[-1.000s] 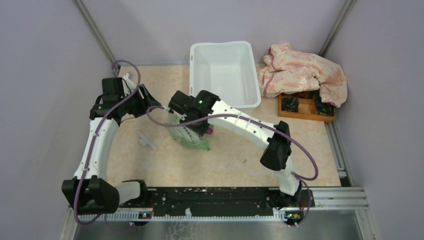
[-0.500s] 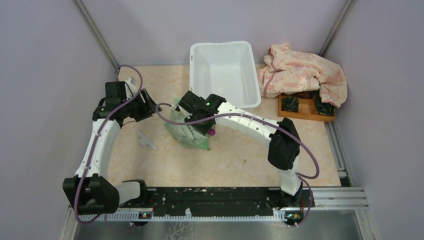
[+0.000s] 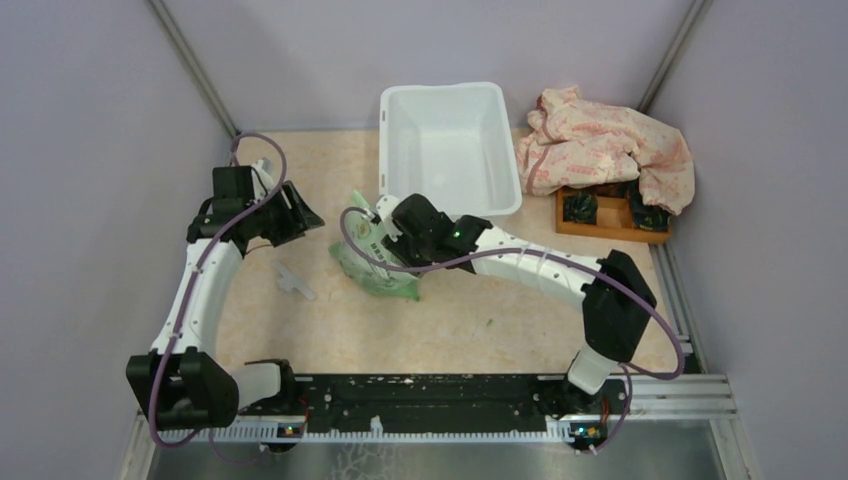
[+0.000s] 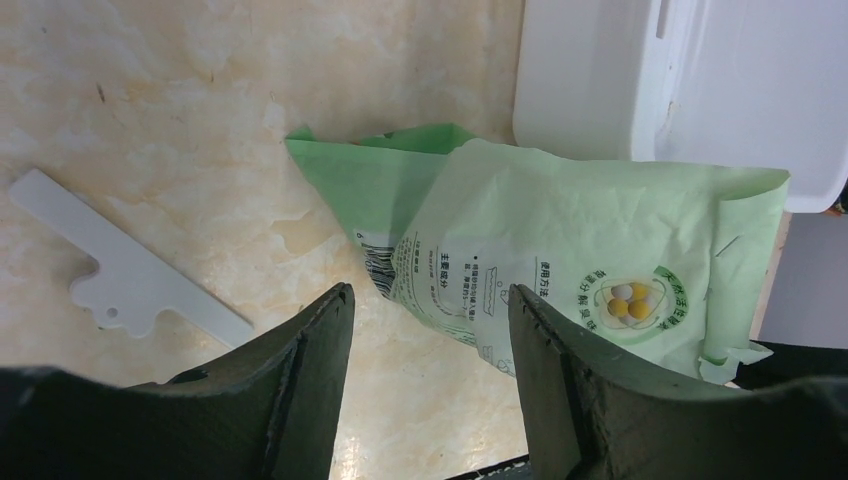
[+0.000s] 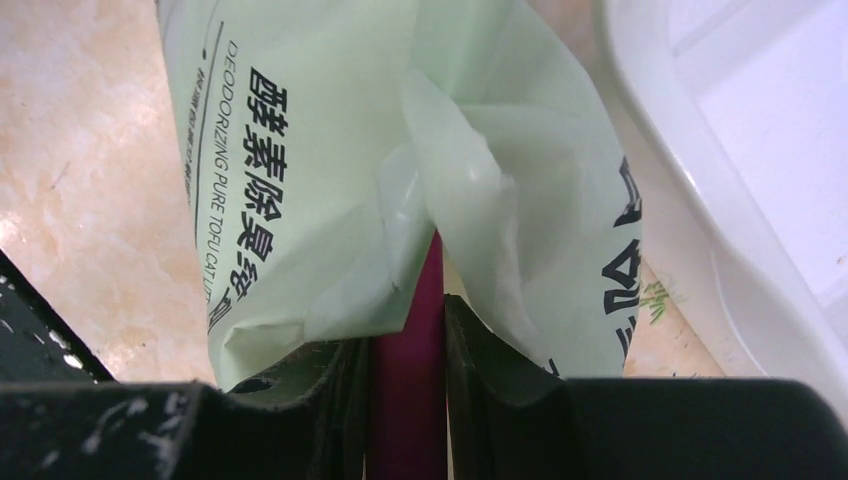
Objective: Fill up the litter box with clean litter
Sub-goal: 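Scoop the cat litter from the cat litter bag.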
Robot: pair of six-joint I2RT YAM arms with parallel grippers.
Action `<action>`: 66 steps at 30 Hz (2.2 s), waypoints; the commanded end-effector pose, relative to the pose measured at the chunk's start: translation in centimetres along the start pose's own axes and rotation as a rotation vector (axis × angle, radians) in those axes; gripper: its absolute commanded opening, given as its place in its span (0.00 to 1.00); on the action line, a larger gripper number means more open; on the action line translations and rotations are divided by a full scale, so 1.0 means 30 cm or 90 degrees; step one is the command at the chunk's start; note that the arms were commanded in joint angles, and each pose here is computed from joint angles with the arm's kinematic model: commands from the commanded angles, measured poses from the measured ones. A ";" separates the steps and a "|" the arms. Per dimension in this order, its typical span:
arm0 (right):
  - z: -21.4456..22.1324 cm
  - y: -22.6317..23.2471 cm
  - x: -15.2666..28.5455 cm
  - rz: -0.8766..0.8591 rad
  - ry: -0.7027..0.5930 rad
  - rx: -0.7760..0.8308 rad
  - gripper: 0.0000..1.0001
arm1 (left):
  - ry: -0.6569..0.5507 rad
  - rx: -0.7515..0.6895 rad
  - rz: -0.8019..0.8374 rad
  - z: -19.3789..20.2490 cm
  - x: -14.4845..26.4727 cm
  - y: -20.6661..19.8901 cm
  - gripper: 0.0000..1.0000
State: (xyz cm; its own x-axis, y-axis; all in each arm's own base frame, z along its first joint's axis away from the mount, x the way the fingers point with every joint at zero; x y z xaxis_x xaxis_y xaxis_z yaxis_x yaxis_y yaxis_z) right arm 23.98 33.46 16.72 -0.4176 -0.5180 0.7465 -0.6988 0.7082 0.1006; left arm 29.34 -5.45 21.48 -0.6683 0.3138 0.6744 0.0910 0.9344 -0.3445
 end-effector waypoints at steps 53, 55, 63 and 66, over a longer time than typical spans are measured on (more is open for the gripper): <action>0.009 0.021 0.532 0.029 -0.310 0.007 0.00 | -0.068 -0.007 -0.004 -0.128 0.059 -0.028 0.64; -0.021 0.028 0.537 0.045 -0.273 0.022 0.00 | -0.067 -0.007 0.000 -0.130 0.055 -0.029 0.64; -0.066 0.015 0.591 0.037 -0.367 0.004 0.00 | -0.080 -0.021 0.003 -0.138 0.079 -0.039 0.64; -0.037 0.005 0.606 0.021 -0.409 -0.020 0.00 | -0.082 -0.024 0.005 -0.136 0.088 -0.043 0.64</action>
State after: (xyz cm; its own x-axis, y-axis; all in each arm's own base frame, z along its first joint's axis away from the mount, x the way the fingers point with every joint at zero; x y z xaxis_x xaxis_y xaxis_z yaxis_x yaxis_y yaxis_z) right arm 17.17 25.61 28.80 -0.6769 -0.6427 0.3587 -0.6779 0.7343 0.0365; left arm 30.26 -5.25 24.09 -0.7115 0.2942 0.6381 0.0829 0.9369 -0.3396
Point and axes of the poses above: each gripper's point midway between its finger pads, its own x axis back along the fingers, its own y axis along the line the jaws close on, z = x × y, the point moved 3 cm from there along x, back along the fingers, and after that the axes turned 15 degrees about -x, right-handed, at the moved point
